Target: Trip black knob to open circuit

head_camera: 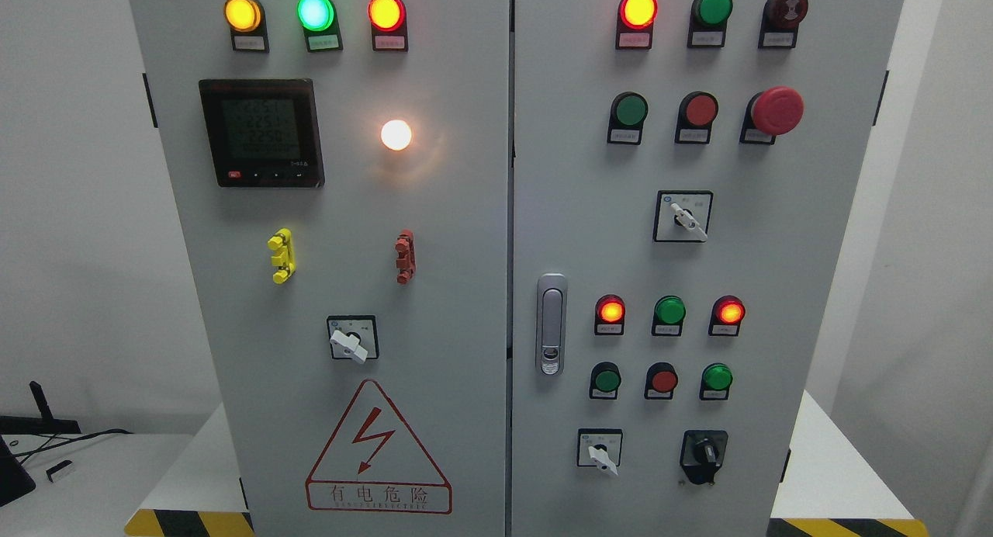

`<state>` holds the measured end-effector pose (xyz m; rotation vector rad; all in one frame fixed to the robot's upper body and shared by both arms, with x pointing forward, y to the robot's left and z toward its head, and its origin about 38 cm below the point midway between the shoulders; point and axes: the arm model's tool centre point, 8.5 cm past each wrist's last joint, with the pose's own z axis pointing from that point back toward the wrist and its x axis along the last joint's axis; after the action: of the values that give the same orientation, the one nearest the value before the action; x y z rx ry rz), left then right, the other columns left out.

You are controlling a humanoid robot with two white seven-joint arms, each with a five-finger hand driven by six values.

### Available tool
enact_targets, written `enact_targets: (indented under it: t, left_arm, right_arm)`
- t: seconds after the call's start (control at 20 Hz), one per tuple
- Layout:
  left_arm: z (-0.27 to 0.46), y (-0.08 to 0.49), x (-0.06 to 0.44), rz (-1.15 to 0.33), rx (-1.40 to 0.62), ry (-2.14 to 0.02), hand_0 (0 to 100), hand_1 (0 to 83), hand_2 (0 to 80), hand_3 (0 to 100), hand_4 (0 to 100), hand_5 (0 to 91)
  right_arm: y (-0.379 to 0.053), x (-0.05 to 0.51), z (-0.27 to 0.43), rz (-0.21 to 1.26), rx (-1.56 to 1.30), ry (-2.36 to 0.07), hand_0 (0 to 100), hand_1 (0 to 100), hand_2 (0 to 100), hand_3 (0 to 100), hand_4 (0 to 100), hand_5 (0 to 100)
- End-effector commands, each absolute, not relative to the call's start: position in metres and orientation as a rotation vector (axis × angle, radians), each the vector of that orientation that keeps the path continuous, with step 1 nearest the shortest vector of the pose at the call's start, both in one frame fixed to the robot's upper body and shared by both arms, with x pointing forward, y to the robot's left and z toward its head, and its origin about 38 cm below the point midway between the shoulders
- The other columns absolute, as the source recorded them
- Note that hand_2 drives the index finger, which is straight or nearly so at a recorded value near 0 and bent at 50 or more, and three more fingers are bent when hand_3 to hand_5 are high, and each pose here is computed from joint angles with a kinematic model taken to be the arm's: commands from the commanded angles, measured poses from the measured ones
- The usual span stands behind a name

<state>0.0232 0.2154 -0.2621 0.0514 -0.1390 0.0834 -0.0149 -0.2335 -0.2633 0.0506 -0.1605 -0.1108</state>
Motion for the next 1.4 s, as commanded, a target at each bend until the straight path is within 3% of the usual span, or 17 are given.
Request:
enact_targets:
  t: [0.0,0.65,1.05,1.35]
  left_arm:
    - [-0.262,0.215,0.024,0.053,0.049,-0.141,12,38.9,0.0,0,0,0.0]
    - [-0.262,0.215,0.024,0.053,0.049,-0.141,12,38.9,0.0,0,0,0.0]
    - [-0.262,0.215,0.024,0.053,0.049,-0.141,12,38.9,0.0,0,0,0.0]
    - [-0.262,0.215,0.024,0.053,0.048,-0.141,12,38.9,0.0,0,0,0.0]
  right_arm:
    - [-0.233,-0.014,-0.263,-0.110,0.051,-0.163,2,9,4,15,11,13]
    - [-0.232,-0.014,-0.261,-0.107,0.057,-0.207,2,9,5,16,12,14]
    - [-0.243,0.020,-0.221,-0.071,0.080,-0.518,2,11,9,21,17,17]
    - [-0.242,0.046,-0.153,-0.045,0.093,-0.796,2,14,11,24,20,19]
